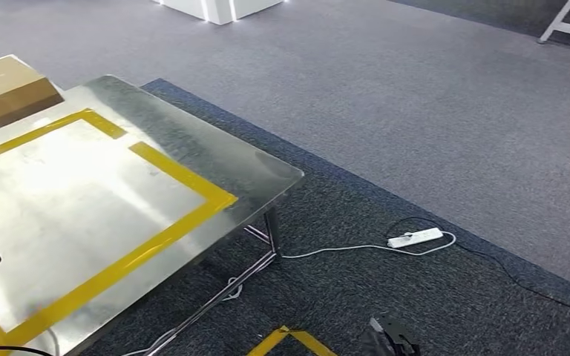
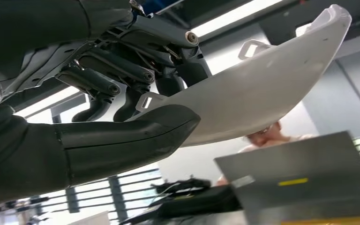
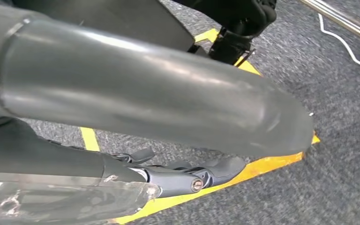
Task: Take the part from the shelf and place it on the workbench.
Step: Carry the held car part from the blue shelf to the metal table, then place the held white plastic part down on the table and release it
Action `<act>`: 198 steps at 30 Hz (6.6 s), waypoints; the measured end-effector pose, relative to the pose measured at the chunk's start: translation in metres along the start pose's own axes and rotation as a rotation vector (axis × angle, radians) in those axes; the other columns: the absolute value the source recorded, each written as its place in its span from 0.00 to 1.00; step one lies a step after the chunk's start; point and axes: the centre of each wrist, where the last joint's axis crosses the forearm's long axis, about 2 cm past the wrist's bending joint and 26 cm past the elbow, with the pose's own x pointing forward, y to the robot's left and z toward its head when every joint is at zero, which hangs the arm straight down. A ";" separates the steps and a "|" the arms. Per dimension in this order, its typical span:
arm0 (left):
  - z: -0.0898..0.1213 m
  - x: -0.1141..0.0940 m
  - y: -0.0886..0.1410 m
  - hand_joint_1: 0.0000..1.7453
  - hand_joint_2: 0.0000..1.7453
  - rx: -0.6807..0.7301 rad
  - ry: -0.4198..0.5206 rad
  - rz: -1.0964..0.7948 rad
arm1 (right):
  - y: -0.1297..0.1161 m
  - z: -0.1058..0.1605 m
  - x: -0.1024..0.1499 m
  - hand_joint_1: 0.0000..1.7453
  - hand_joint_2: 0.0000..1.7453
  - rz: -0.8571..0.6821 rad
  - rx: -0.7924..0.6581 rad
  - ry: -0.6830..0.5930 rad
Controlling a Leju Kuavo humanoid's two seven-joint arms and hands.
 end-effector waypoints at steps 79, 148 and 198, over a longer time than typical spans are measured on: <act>0.017 -0.008 -0.019 0.91 1.00 -0.216 -0.403 0.178 | -0.004 0.001 -0.006 0.00 0.00 -0.009 0.008 -0.058; 0.045 0.010 -0.057 0.00 0.00 -0.503 -0.374 0.142 | -0.006 0.000 -0.001 0.00 0.00 -0.006 0.003 -0.059; 0.035 -0.001 -0.032 0.00 0.00 -0.397 -0.268 0.240 | -0.006 -0.003 0.012 0.00 0.00 0.012 -0.053 -0.080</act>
